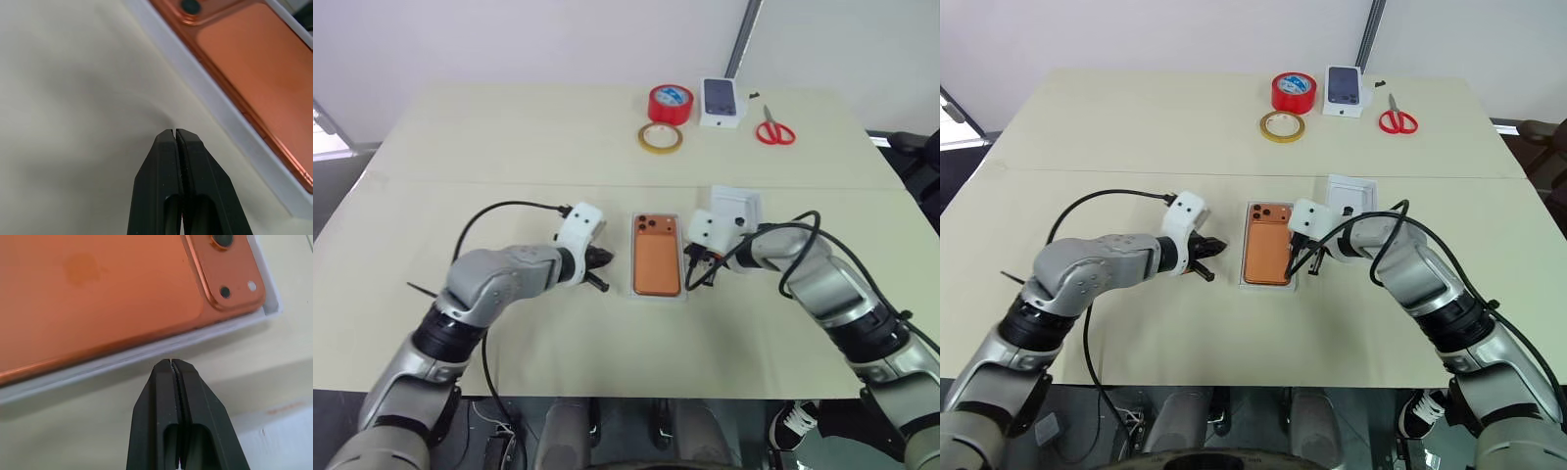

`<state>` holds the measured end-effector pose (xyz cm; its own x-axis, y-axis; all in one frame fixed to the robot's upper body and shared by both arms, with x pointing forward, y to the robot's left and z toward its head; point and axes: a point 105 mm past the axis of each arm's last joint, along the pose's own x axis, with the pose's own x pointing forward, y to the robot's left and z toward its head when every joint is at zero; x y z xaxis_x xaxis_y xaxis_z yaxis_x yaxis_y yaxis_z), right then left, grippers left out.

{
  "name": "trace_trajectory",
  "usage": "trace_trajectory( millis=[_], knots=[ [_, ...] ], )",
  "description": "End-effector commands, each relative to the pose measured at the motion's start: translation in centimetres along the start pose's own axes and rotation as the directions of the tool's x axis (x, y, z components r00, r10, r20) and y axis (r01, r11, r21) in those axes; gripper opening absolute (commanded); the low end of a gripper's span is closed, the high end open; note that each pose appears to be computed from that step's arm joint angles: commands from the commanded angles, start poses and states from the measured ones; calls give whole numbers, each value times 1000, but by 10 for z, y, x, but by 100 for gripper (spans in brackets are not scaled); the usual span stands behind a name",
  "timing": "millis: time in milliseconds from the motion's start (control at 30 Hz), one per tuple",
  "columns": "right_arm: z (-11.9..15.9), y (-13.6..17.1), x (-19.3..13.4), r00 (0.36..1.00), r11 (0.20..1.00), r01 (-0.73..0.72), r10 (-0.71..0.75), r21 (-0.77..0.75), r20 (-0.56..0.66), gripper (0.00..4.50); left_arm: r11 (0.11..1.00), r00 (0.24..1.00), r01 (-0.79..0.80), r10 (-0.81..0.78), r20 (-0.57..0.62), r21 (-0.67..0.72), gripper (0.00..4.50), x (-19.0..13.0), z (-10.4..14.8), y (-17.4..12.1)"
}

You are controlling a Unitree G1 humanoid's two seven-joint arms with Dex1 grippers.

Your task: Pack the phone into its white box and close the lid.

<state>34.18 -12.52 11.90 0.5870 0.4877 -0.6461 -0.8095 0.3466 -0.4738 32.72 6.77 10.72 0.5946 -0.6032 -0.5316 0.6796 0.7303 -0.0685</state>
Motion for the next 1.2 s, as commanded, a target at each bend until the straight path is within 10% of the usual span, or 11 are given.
trace_trajectory(
  millis=[33, 767, 1200],
  knots=[
    [11, -2, 0, 1000, 999, 8, -7, -45, 23, 0, 998, 998, 49, -51, 31, 49, 11, 8, 15, -11],
    [-40, 17, -59, 992, 1000, -22, 24, 20, -121, 0, 869, 874, 485, -482, -58, 97, 11, 53, 32, -128],
    [-62, 23, -76, 981, 997, 13, 1, 74, -194, 0, 861, 863, 505, -501, -63, 64, 11, 54, 31, -132]
  ],
)
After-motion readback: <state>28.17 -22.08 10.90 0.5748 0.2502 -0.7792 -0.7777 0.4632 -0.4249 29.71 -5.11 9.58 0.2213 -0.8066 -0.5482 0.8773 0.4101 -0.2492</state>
